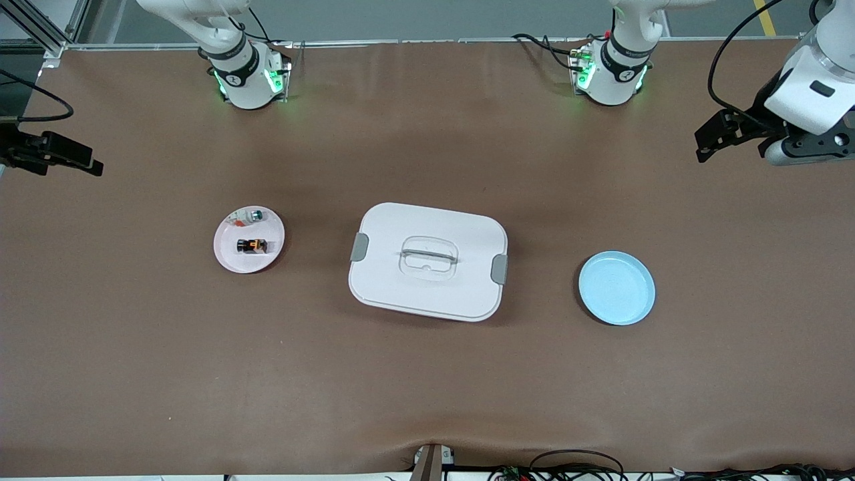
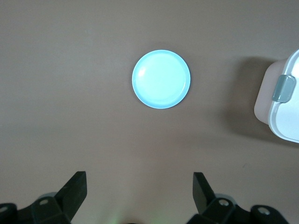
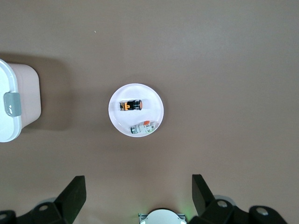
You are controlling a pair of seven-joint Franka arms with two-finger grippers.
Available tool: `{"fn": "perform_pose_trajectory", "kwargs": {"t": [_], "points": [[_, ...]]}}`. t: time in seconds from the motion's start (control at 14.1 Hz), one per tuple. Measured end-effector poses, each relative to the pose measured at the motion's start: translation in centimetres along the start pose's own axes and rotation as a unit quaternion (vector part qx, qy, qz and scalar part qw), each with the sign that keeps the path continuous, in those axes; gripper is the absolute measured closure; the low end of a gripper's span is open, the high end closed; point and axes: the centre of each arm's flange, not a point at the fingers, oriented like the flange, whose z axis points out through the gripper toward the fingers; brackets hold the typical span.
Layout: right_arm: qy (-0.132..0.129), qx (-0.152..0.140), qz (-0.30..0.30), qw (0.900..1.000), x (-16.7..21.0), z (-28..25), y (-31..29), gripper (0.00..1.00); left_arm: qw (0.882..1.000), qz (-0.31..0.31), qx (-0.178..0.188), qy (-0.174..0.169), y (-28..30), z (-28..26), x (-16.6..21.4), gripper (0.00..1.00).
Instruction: Transfer orange switch to right arm and place
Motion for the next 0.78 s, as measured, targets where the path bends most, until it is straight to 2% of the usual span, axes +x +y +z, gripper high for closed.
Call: {"fn": "perform_pose_trajectory", "kwargs": {"t": [0.43,0.64,0.78], "points": [[0.025,-0.003,0.001,1.000,-1.3,-0.7,0.1,0.00,1.000,-0.002,-0.002,0.002,-0.3,0.0,0.1,0.00],[0.045,-0.001,0.005,0.999,-2.0,-0.7,0.3,0.00,1.000,0.016,-0.003,0.008,-0.7,-0.3,0.3,0.00],[0.046,0.000,0.008,0.999,-2.9,-0.1,0.5,0.00,1.000,0.020,-0.003,0.007,-0.9,-0.2,0.4,0.00]]}}
